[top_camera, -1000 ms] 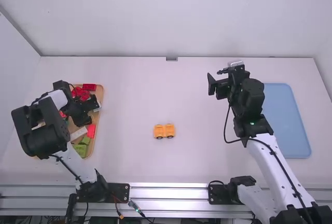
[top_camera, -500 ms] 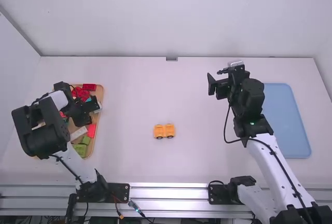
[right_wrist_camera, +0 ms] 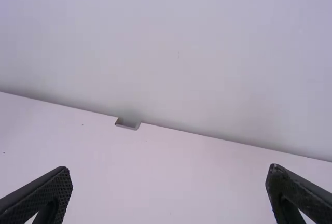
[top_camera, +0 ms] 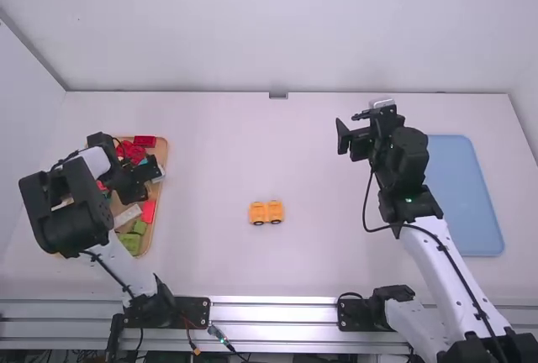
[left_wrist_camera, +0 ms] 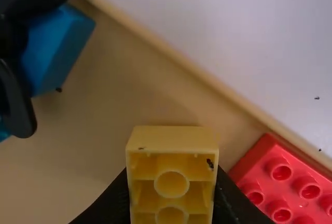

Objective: Assemble lego blocks to make yellow taxi

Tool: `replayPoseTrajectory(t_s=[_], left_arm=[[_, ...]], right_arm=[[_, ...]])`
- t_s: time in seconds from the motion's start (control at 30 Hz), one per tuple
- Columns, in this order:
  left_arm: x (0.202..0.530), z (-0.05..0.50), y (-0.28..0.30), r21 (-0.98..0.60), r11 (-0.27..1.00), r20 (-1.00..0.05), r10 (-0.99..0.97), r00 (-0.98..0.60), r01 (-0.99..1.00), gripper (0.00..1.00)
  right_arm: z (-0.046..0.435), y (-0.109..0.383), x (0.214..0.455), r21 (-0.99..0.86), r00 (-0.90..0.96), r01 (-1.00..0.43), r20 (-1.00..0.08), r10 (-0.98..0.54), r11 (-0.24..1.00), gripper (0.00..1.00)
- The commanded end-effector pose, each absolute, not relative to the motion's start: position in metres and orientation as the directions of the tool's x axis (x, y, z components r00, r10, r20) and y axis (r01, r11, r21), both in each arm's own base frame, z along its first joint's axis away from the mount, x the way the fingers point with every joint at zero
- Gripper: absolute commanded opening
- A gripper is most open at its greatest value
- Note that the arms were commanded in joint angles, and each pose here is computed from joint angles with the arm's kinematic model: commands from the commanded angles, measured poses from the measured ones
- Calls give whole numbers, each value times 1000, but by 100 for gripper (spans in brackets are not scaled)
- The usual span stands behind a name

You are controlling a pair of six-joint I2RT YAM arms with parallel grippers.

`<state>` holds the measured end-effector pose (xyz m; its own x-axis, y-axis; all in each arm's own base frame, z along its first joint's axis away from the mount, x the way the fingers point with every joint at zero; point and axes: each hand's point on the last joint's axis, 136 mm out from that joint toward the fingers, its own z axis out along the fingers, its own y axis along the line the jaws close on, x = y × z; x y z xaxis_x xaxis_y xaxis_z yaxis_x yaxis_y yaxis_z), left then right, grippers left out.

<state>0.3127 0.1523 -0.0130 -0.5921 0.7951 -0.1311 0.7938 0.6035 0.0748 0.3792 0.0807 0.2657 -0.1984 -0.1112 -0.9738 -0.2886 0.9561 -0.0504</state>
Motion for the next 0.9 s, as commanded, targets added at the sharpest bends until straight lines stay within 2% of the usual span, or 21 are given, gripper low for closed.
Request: replayPoseTrajectory(t_s=[0.0, 0.2, 0.27, 0.3, 0.33, 0.37, 0.43, 0.53, 0.63, 0.7, 0.87], left_arm=[[305, -20, 151, 43, 620, -123, 781, -612, 783, 26], [305, -20, 151, 40, 631, -123, 772, -623, 774, 37], [304, -20, 151, 38, 632, -122, 772, -624, 774, 45], [303, -20, 150, 33, 633, -120, 771, -626, 773, 53], [303, -20, 150, 33, 633, -120, 771, -626, 773, 53], [303, -20, 150, 31, 646, -119, 760, -639, 762, 58], [305, -20, 153, 40, 672, -115, 738, -664, 740, 62], [303, -21, 154, 39, 671, -102, 739, -665, 740, 61], [303, -21, 155, 40, 672, -98, 739, -666, 740, 56], [303, -21, 155, 39, 671, -101, 739, -666, 740, 48], [305, -20, 155, 46, 671, -106, 740, -664, 740, 44]], right_arm=[[286, 82, 383, -55, -157, -288, -982, -104, 956, 99], [286, 82, 383, -55, -157, -289, -982, -104, 956, 99], [287, 82, 383, -55, -156, -288, -982, -104, 956, 99], [287, 82, 383, -55, -156, -289, -982, -104, 956, 99], [287, 82, 383, -55, -156, -289, -982, -104, 956, 99], [287, 82, 383, -55, -157, -288, -982, -103, 956, 99], [286, 82, 383, -55, -157, -289, -982, -104, 956, 99], [287, 82, 383, -55, -156, -289, -982, -104, 956, 99], [287, 82, 383, -55, -156, -289, -982, -104, 956, 99], [286, 82, 383, -55, -157, -288, -982, -104, 956, 99], [286, 82, 383, -55, -157, -288, -982, -104, 956, 99]])
